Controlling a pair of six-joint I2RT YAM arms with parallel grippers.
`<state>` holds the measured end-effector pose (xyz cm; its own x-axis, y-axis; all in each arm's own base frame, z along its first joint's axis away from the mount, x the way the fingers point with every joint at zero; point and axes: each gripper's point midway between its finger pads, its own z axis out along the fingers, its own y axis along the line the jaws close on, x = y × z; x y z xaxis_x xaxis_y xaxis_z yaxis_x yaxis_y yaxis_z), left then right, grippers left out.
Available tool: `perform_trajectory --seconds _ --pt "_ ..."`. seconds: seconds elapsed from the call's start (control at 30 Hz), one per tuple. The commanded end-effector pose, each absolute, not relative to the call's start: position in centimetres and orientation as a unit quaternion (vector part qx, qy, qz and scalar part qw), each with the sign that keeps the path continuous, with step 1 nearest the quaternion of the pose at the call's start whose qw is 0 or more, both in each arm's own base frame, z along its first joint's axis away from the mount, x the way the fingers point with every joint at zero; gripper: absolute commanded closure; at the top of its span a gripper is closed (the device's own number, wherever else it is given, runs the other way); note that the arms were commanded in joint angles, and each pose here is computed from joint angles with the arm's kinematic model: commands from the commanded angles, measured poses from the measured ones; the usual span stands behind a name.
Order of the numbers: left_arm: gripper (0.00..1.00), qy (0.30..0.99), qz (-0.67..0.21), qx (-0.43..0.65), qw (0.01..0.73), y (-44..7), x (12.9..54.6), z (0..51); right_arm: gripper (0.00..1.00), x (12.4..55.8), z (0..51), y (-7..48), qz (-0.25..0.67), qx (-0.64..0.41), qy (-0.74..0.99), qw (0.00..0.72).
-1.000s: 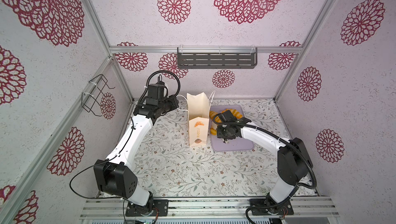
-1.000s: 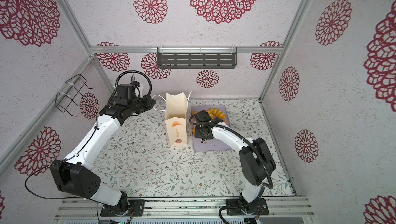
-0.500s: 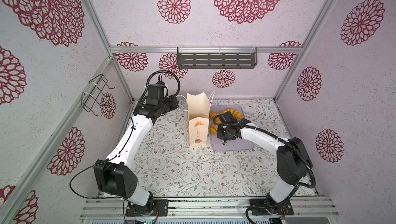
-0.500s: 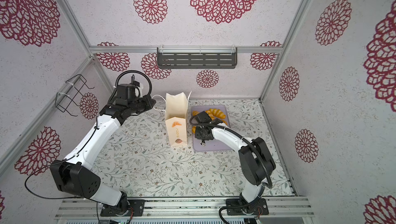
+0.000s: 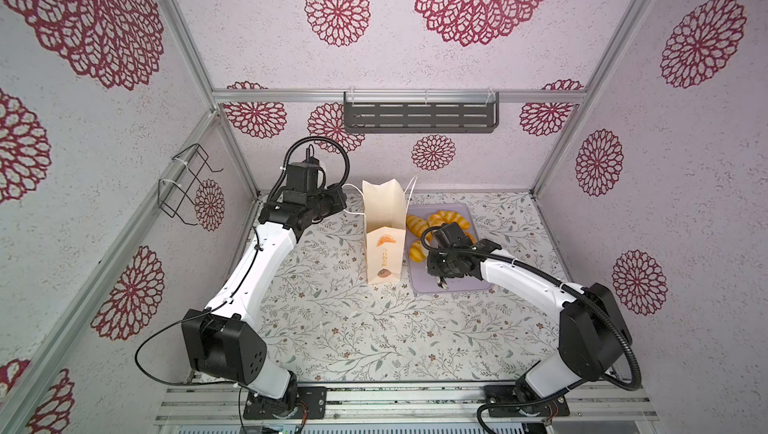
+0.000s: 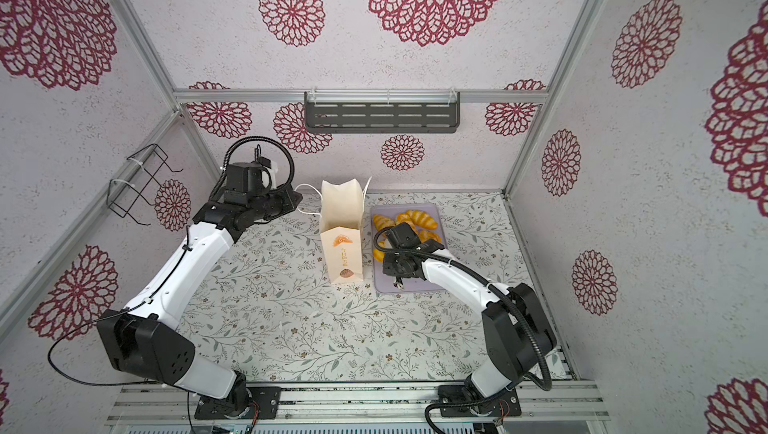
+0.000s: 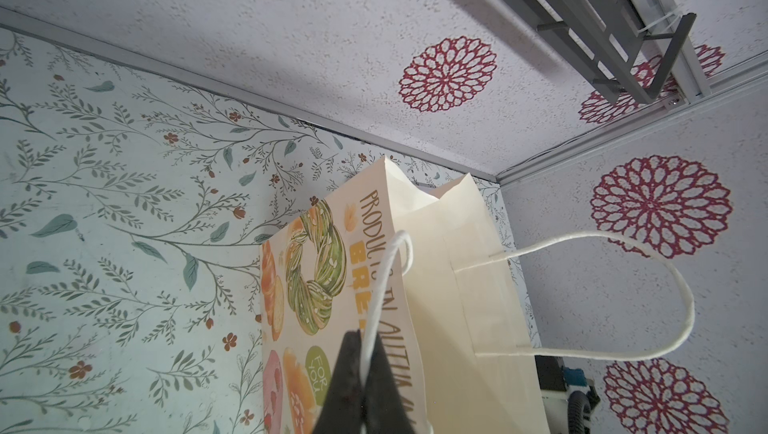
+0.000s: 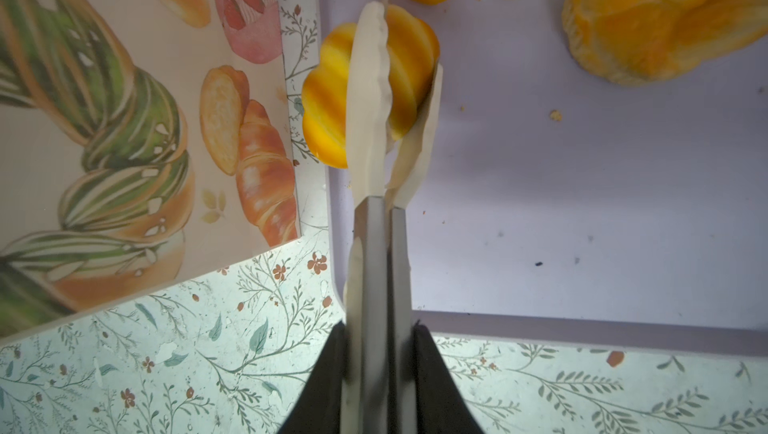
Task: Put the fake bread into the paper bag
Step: 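Close the tongs on the yellow striped bun with the right gripper, then lift the bun with the tongs and carry it toward the bag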
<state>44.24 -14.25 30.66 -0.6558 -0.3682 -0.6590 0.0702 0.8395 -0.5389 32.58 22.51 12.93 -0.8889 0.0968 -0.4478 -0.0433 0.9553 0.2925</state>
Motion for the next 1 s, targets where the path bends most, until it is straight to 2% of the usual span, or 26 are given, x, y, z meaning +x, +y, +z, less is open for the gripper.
perform_trajectory --seconds 0.0,0.37,0.97 --pt "1.00 0.863 -0.270 -0.079 0.419 -14.2 43.8 31.8 0.95 32.7 16.2 22.9 0.183 0.022 0.945 0.272" --pt "1.00 0.861 -0.267 -0.079 0.425 -14.0 43.6 32.3 1.00 31.4 17.7 21.9 0.201 0.028 0.934 0.293" --pt "1.00 0.859 -0.271 -0.078 0.427 -14.1 43.5 32.5 1.00 31.3 21.0 21.3 0.239 0.034 0.904 0.353"
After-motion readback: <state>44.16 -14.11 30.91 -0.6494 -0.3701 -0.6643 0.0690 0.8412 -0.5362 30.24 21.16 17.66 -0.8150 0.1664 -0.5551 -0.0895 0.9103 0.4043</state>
